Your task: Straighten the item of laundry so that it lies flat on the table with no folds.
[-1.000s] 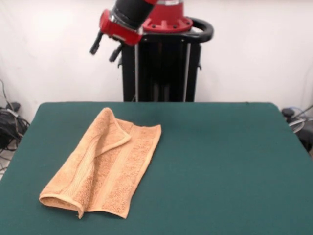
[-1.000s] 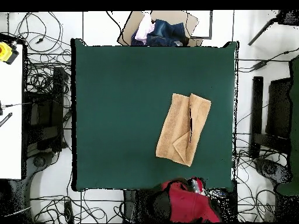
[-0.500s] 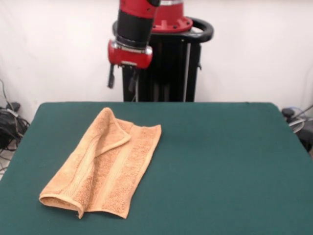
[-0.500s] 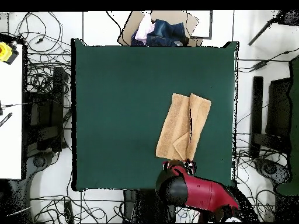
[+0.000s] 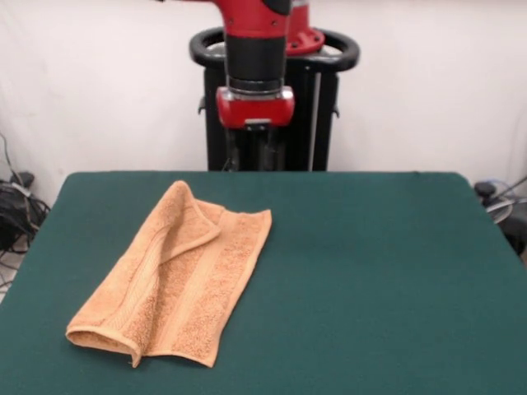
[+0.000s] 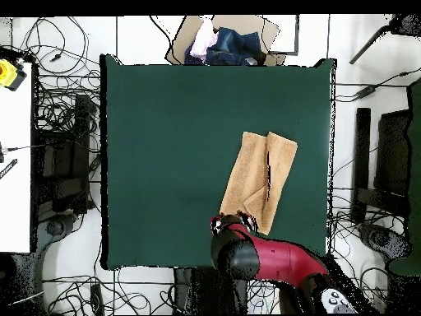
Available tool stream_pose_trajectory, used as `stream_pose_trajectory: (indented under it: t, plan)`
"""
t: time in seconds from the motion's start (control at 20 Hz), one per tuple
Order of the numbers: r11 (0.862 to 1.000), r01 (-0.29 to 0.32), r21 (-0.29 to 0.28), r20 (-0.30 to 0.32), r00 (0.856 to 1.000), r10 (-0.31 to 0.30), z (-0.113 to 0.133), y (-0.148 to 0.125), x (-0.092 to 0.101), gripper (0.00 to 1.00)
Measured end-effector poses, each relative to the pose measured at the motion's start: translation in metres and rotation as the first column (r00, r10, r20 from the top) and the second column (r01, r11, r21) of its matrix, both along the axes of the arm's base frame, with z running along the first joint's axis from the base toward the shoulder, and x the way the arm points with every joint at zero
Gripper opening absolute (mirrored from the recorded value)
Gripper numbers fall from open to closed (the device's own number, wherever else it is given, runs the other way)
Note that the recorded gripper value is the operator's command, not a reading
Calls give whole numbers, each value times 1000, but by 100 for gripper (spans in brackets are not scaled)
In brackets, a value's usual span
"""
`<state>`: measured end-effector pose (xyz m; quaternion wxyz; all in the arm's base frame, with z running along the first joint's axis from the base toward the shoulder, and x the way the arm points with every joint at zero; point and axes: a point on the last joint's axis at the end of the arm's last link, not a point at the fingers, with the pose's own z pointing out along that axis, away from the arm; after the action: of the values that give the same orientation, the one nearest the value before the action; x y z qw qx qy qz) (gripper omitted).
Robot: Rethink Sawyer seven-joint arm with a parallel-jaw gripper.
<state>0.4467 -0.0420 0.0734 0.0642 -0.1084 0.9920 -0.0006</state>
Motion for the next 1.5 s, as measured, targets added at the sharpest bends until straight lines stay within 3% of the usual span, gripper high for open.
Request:
stream_pose_trajectory:
  t: [0.25,0.5,0.9,1.5]
  plan:
    - [999,-26,42,50,998,24,-8,18,9,100]
    - [996,-39,80,102,994,30,-40,31,9,100]
    - [991,-47,126,101,994,35,-130,47,0,100]
    - [992,-107,67,159,983,95,-135,52,-7,100]
